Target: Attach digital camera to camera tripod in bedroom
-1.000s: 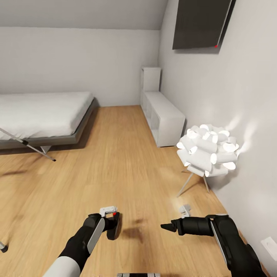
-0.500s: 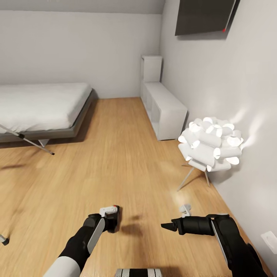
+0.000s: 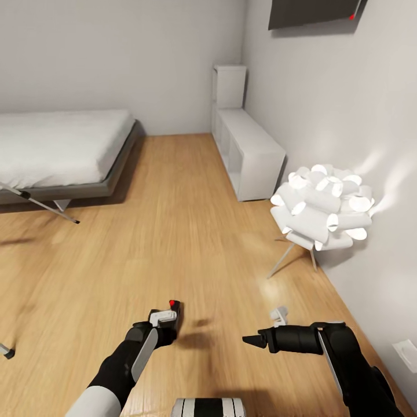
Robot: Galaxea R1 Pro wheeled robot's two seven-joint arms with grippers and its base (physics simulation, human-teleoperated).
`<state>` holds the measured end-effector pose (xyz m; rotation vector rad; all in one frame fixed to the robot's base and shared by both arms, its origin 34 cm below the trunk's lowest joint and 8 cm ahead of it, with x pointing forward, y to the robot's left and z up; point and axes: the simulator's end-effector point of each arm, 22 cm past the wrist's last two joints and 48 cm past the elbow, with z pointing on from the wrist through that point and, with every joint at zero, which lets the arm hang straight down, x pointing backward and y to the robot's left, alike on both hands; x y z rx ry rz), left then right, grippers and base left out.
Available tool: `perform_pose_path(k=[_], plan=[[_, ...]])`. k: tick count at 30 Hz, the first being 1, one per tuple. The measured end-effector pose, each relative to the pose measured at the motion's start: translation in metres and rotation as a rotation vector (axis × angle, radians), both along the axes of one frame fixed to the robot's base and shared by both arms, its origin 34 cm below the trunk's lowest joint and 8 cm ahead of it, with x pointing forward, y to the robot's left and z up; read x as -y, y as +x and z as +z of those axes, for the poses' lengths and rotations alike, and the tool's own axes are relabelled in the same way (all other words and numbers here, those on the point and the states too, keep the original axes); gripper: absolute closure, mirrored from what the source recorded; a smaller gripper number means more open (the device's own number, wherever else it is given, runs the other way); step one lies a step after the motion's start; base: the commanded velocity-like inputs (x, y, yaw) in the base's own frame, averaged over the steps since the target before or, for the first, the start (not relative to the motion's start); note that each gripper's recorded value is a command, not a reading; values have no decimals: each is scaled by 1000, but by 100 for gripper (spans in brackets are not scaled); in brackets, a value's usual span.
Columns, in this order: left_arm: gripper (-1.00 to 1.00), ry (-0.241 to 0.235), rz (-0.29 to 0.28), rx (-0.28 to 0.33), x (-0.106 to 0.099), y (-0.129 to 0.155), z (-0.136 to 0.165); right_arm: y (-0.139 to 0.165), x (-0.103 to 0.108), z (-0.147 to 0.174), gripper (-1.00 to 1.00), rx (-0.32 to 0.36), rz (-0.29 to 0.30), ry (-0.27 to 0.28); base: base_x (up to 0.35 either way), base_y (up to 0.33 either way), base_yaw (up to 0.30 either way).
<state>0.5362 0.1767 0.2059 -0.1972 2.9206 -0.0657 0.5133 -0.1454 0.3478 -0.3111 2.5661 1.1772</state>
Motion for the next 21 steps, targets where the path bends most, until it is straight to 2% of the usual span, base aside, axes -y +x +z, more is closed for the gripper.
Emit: perform_pose_path(k=[7, 14, 21], plan=[[-100, 0, 0, -28, 0, -8, -14, -4, -2, -8, -100, -23, 3, 17, 0, 0, 0], [-100, 0, 0, -57, 0, -17, -27, -6, -14, 7, -100, -22, 38, 101, 0, 0, 0], [-100, 0, 0, -86, 0, -27, -40, -2, -14, 13, -100, -6, 50, 126, 0, 0, 0]])
